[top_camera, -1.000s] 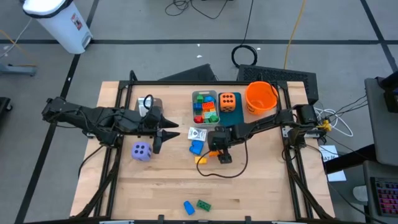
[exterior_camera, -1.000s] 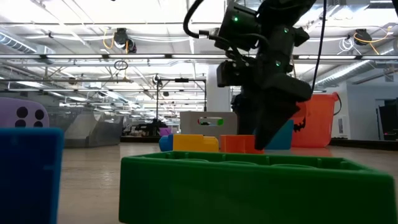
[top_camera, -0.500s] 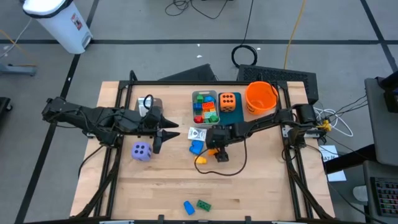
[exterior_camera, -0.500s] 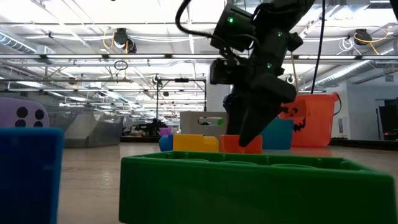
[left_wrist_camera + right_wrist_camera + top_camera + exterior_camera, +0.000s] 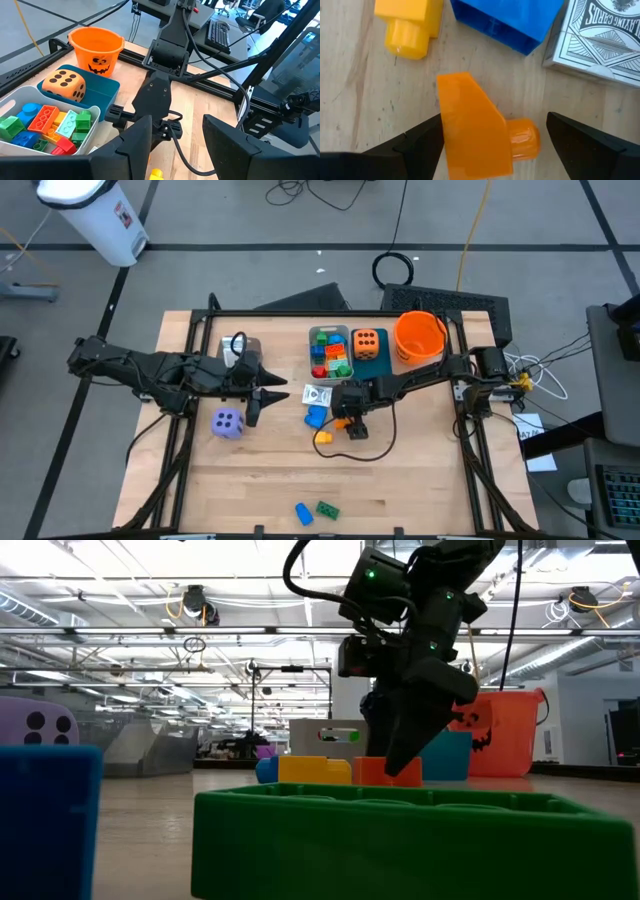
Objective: Pick & Place Toys
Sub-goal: Put the light orange game piece into the gray bin
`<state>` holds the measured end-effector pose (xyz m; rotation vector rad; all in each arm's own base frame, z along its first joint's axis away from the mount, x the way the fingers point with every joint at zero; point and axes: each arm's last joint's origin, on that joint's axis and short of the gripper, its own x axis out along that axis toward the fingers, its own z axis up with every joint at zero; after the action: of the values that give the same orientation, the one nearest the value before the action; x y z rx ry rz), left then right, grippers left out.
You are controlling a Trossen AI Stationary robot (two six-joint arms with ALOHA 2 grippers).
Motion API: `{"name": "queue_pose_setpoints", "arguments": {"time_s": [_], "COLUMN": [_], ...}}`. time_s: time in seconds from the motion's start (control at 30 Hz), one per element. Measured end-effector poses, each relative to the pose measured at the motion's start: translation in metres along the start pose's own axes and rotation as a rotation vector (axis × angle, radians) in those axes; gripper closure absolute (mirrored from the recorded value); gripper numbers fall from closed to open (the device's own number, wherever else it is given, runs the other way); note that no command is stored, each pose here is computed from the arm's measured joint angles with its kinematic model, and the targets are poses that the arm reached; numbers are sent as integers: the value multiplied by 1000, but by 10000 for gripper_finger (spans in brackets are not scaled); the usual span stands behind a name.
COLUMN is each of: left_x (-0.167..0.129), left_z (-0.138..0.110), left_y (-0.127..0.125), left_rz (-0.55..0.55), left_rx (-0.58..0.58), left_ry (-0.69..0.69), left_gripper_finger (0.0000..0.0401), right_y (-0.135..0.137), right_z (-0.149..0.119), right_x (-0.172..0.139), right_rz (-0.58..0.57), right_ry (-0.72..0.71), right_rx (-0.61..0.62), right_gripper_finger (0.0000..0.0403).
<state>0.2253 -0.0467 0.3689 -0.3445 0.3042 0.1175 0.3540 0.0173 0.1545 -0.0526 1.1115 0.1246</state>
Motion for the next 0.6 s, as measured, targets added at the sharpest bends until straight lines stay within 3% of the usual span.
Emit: {"name": "queue_pose_setpoints", "arguments": {"time_s": [0.23,0.6], "left_x": [0,0], "left_z": [0,0], "left_y": [0,0], "left_rz": [0,0], "left_rx": [0,0], "left_ry": [0,0], "left_gripper_finger": [217,217], "right_y": [0,0], "right_z": [0,0], "right_x": [0,0], "right_rz": [1,2], "right_ry": [0,0], "right_rx": [0,27], "right_gripper_finger": [122,155]}}
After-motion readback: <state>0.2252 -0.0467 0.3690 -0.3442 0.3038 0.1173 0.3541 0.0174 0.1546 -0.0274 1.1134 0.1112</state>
